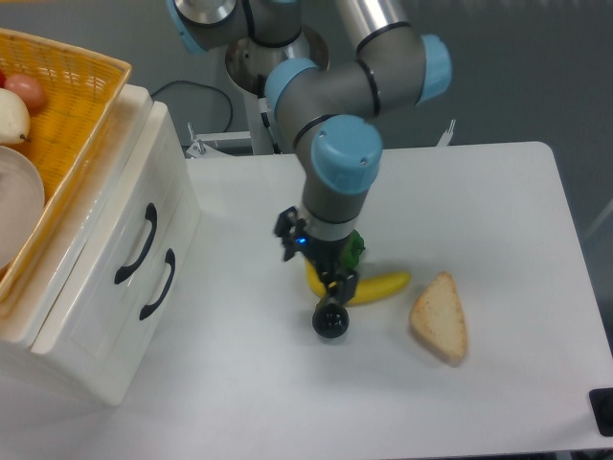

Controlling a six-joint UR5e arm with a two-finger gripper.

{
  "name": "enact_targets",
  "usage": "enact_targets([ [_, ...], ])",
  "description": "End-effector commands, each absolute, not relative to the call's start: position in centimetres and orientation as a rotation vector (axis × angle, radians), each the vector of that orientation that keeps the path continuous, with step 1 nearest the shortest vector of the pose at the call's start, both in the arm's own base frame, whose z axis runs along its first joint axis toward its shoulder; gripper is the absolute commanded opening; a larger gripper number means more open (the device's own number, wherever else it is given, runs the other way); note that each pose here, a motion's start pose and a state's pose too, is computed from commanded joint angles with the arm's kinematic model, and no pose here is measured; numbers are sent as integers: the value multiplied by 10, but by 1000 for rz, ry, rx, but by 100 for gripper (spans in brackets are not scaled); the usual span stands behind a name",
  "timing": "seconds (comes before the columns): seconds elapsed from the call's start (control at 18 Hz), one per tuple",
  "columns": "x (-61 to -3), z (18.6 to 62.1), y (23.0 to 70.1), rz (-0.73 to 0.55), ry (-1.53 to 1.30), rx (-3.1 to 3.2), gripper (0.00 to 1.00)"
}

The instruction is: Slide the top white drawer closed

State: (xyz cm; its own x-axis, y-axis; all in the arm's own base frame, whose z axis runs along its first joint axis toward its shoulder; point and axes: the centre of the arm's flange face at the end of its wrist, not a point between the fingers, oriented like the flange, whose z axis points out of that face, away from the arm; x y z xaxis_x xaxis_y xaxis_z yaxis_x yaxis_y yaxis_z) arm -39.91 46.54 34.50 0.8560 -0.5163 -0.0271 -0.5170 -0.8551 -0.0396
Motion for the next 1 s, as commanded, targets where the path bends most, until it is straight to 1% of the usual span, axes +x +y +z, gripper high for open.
enact_targets([
  [0.28,-427,351,435,26,853,-2952,100],
  [0.39,-435,355,423,0,869,-2907,100],
  [0.5,-443,360,409,15,952,-2892,100],
  [0.61,-456,360,392,27,1101,-2853,100],
  [0.78,-458,360,390,36,1298,-2774,100],
  [1.0,-452,365,391,54,1373,-2790,100],
])
